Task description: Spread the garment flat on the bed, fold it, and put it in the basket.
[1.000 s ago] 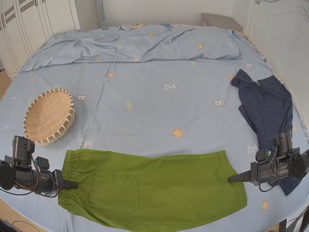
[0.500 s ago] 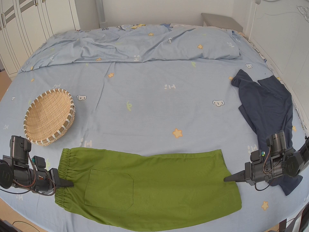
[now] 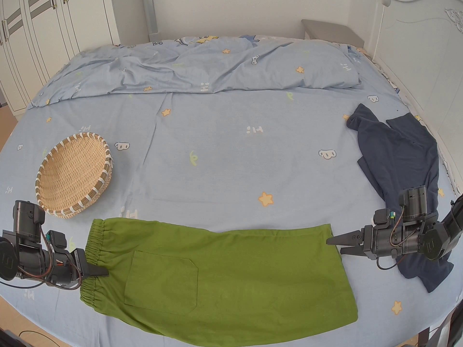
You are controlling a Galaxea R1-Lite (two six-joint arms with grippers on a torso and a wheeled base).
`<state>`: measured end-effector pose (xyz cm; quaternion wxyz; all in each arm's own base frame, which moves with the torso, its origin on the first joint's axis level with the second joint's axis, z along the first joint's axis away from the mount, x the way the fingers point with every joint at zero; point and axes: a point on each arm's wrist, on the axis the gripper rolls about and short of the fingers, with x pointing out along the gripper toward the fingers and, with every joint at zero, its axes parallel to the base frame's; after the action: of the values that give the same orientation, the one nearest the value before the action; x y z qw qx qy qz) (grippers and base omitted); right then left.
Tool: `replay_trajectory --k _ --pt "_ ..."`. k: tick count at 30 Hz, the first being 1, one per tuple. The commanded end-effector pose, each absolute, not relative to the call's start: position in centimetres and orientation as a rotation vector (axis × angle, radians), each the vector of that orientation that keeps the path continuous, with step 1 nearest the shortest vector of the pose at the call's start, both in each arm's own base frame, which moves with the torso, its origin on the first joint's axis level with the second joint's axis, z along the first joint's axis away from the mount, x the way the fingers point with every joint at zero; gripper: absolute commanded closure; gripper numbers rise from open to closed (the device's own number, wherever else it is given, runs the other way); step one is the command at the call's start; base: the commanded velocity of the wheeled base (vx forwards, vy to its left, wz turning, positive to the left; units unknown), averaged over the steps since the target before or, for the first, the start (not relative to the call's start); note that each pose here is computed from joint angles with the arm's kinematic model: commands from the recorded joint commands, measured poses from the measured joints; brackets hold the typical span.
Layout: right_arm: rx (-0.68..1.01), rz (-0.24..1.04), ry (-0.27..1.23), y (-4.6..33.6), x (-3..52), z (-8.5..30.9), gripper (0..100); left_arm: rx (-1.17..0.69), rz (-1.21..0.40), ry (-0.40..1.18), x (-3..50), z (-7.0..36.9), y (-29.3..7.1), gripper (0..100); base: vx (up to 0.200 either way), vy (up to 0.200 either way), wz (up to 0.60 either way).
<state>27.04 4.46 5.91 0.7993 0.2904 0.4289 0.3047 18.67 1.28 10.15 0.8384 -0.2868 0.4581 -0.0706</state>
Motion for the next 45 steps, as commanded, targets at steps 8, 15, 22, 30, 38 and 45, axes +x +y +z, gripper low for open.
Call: replay_trajectory --k 8,15,22,30,38,45 --pt "0.571 0.589 0.702 3.2 27.9 10.7 0 -0.598 -0.076 0.824 18.2 15.4 2.8 100 0.000 0.000 0.00" --pt "0.543 0.613 0.605 3.2 28.7 14.3 0 -0.538 -0.010 0.815 17.8 17.9 3.0 100 0.000 0.000 0.00" --pt "0.545 0.609 0.607 3.2 28.7 14.6 0 -0.499 0.010 0.829 18.0 20.5 2.5 100 0.000 0.000 0.00" --pt "0.547 0.600 0.601 2.8 28.7 14.8 0 -0.439 -0.053 0.925 17.1 21.2 0.1 100 0.000 0.000 0.00" --pt "0.543 0.605 0.595 2.9 27.8 15.9 0 -0.428 -0.082 0.926 18.0 22.3 -4.4 100 0.000 0.000 0.00" --pt "0.542 0.611 0.602 3.1 27.8 15.9 0 -0.420 -0.182 0.931 18.3 23.5 -7.0 100 0.000 0.000 0.00"
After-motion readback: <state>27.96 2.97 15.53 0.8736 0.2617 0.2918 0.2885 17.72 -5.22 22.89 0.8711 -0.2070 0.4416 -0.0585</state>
